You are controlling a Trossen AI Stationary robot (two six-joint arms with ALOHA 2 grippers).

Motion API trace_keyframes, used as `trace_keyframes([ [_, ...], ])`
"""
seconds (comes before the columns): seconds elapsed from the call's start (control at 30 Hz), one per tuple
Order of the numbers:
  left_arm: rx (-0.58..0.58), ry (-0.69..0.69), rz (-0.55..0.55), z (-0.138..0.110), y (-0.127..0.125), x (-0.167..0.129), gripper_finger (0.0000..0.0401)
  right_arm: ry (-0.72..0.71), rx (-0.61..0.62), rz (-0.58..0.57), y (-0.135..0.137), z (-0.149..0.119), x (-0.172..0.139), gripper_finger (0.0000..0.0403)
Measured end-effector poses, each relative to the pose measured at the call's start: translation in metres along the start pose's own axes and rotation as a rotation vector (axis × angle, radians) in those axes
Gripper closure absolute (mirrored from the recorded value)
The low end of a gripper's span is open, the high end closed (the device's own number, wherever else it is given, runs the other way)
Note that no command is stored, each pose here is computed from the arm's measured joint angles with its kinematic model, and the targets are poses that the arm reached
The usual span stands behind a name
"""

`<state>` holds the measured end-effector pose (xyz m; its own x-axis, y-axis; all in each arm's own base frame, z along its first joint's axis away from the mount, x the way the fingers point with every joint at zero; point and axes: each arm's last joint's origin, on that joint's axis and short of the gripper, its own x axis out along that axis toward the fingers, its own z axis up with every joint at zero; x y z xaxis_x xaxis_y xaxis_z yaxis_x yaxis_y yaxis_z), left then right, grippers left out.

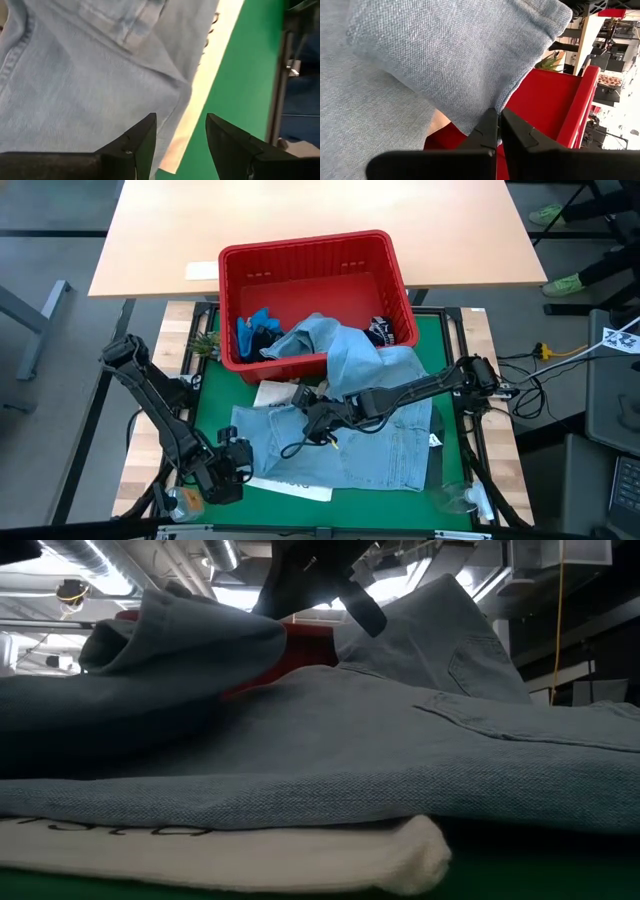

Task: Fold Laundry from Bin
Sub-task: Fold the light blue jeans

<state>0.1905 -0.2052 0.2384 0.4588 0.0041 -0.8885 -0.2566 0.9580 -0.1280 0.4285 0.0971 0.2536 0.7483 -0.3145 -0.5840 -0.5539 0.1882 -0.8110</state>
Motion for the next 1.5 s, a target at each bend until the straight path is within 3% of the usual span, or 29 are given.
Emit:
trace_keyframes([
  [0.53,0.041,0.052,0.164,-0.014,-0.012,0.051,0.0237,-0.012,0.013,0.006,0.0,0.0,0.0,0.0383],
  [0.73,0.046,0.056,0.173,-0.018,-0.017,0.065,0.0237,-0.034,0.016,0.014,0.0,0.001,0.0,0.0314],
  [0.9,0.054,0.064,0.19,-0.023,-0.021,0.082,0.0237,0.048,0.016,-0.021,-0.001,-0.001,0.0,0.0248],
  [1.03,0.064,0.079,0.213,-0.028,-0.024,0.098,0.0237,0.111,0.006,-0.053,0.001,0.003,-0.004,0.0222],
  [1.5,0.059,0.082,0.209,-0.028,-0.024,0.1,0.0237,0.117,-0.046,-0.108,0.021,0.048,-0.046,0.023],
])
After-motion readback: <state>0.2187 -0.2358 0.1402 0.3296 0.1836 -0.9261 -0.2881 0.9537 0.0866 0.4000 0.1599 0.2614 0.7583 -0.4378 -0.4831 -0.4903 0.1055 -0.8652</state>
